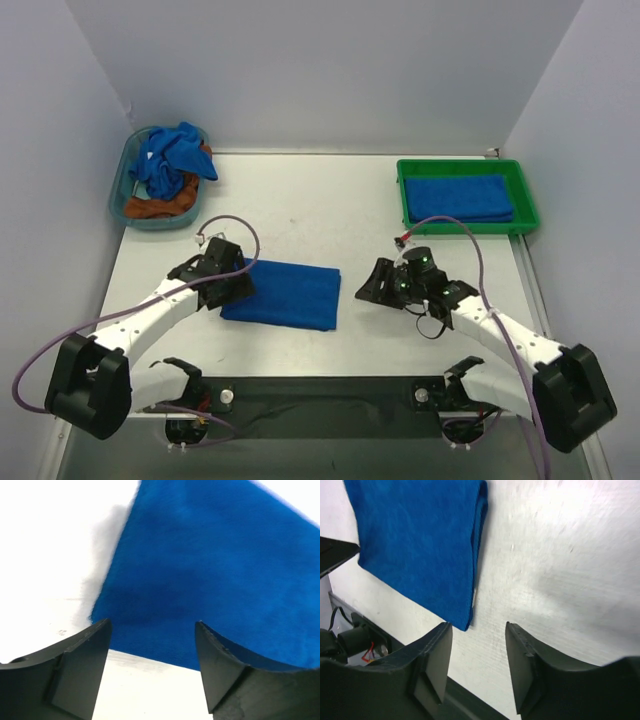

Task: Fold and stack the towels
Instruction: Neatly place the folded towel into the bin

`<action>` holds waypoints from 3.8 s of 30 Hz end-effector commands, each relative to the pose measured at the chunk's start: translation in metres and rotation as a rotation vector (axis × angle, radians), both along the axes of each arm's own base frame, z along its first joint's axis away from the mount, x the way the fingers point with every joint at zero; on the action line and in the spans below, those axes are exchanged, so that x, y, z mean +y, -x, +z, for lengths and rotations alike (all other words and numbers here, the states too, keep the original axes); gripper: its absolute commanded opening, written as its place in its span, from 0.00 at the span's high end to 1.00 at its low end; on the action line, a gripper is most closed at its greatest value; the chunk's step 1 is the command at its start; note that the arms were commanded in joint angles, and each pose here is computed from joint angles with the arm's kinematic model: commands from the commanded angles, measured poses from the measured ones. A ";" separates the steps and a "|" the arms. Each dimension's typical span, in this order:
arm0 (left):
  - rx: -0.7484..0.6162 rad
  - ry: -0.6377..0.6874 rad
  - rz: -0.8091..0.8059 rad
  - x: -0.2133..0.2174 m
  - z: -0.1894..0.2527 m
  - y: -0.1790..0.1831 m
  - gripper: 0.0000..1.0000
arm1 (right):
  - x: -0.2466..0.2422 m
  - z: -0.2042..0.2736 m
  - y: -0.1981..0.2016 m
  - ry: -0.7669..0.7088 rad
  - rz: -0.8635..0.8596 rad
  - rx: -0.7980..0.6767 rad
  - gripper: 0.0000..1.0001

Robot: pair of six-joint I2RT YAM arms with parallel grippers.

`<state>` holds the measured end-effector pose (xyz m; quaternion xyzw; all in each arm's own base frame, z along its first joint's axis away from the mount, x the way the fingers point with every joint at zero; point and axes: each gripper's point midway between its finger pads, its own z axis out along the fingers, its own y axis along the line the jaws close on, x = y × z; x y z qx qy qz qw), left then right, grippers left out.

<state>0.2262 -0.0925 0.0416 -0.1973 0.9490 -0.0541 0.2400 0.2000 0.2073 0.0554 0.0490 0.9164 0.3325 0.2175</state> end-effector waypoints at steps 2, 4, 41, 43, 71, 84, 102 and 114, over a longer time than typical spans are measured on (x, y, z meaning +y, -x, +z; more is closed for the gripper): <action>-0.148 -0.089 -0.231 -0.035 0.055 -0.022 0.16 | -0.050 0.020 -0.014 0.168 -0.075 -0.072 0.49; -0.196 -0.127 -0.317 -0.053 0.069 -0.024 0.11 | -0.061 0.026 -0.017 0.163 -0.105 -0.084 0.41; 0.066 -0.381 -1.004 -0.232 -0.026 0.065 0.33 | -0.117 -0.005 -0.002 0.171 -0.299 0.045 0.00; 0.087 -0.404 -0.998 -0.226 -0.030 0.066 0.42 | -0.115 -0.005 -0.003 0.154 -0.300 0.047 0.00; -0.029 -0.221 -0.895 -0.229 0.018 0.039 1.00 | -0.006 -0.019 -0.035 -0.241 -0.382 0.228 0.02; -0.066 -0.138 -0.863 -0.233 0.032 0.033 1.00 | 0.054 -0.048 -0.025 -0.236 -0.387 0.359 0.02; -0.107 -0.062 -0.786 -0.246 0.044 0.021 1.00 | 0.081 -0.070 -0.019 -0.216 -0.347 0.369 0.68; -0.200 0.028 -0.752 -0.245 0.086 0.012 0.10 | 0.045 -0.032 -0.073 -0.036 -0.186 0.129 1.00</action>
